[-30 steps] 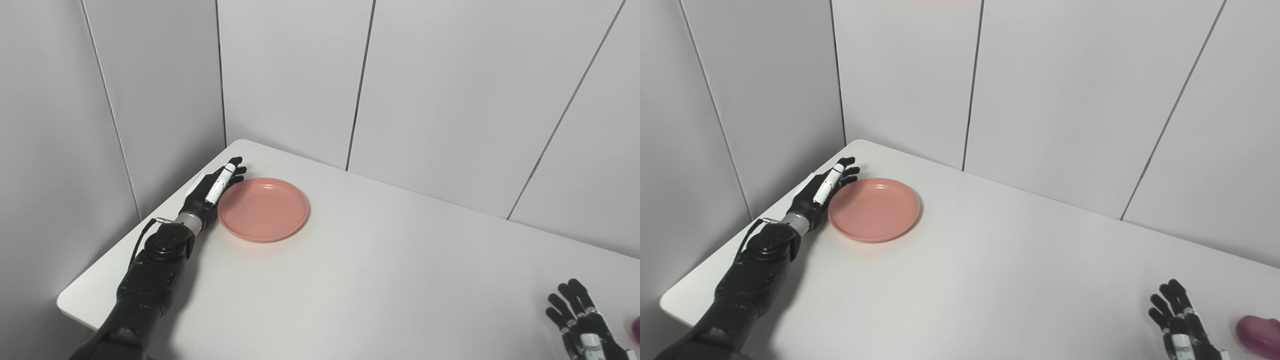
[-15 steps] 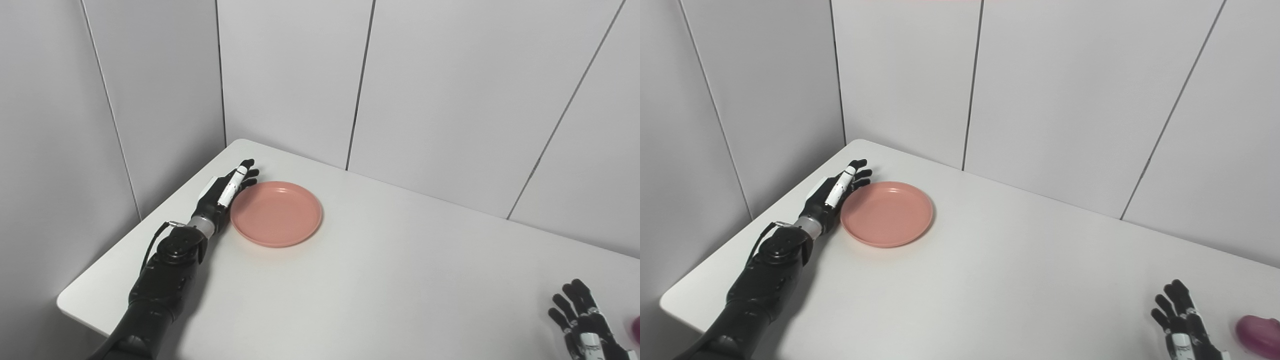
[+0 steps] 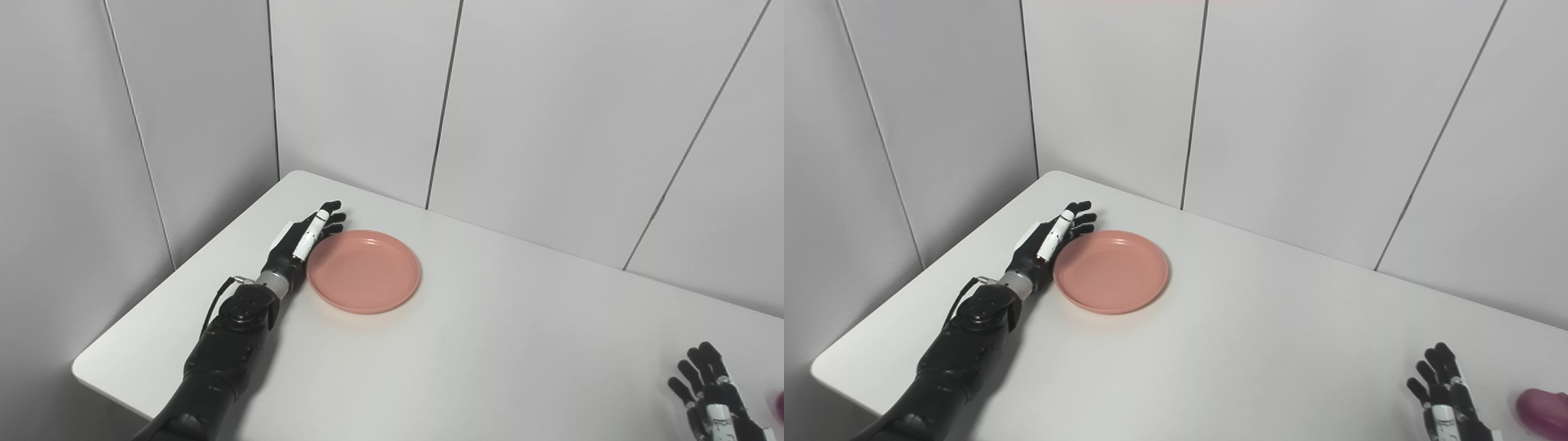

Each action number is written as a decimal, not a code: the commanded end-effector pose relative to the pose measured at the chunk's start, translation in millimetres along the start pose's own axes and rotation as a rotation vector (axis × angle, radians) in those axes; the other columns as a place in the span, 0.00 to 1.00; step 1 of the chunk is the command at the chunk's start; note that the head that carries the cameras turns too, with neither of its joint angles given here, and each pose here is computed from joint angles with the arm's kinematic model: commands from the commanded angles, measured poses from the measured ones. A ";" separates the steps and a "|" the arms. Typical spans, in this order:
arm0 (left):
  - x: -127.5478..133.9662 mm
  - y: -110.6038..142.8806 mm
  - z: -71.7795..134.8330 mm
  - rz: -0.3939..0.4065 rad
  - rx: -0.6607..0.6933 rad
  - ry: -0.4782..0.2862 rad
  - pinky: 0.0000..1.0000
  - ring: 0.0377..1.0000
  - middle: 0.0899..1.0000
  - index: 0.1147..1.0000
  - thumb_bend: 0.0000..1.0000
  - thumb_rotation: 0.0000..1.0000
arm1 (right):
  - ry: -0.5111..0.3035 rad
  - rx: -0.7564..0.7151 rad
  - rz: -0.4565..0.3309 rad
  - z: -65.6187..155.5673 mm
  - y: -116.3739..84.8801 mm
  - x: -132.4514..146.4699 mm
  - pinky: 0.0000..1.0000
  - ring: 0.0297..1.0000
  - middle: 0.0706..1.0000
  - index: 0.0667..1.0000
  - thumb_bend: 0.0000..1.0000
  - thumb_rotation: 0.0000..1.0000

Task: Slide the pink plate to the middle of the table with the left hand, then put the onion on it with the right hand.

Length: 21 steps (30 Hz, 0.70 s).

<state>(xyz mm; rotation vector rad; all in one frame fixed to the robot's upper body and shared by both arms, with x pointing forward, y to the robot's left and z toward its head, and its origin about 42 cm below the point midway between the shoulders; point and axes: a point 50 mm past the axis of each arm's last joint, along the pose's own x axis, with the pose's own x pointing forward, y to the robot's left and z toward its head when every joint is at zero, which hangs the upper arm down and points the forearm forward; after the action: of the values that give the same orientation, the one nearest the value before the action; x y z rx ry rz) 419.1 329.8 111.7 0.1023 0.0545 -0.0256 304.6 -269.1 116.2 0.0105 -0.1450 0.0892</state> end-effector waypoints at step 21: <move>-7.5 -70.2 19.7 -0.180 -0.061 0.006 0.94 0.94 0.93 0.93 0.54 1.00 | -0.042 -0.009 0.002 -1.9 33.3 10.4 1.00 0.99 0.98 0.99 0.67 0.83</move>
<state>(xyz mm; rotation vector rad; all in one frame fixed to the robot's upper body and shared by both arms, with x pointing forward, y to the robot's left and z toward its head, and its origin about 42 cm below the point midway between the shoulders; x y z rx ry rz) 407.3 273.3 118.1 0.0612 0.0711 -0.1425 312.8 -246.5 115.9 -0.0104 -0.1531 0.0866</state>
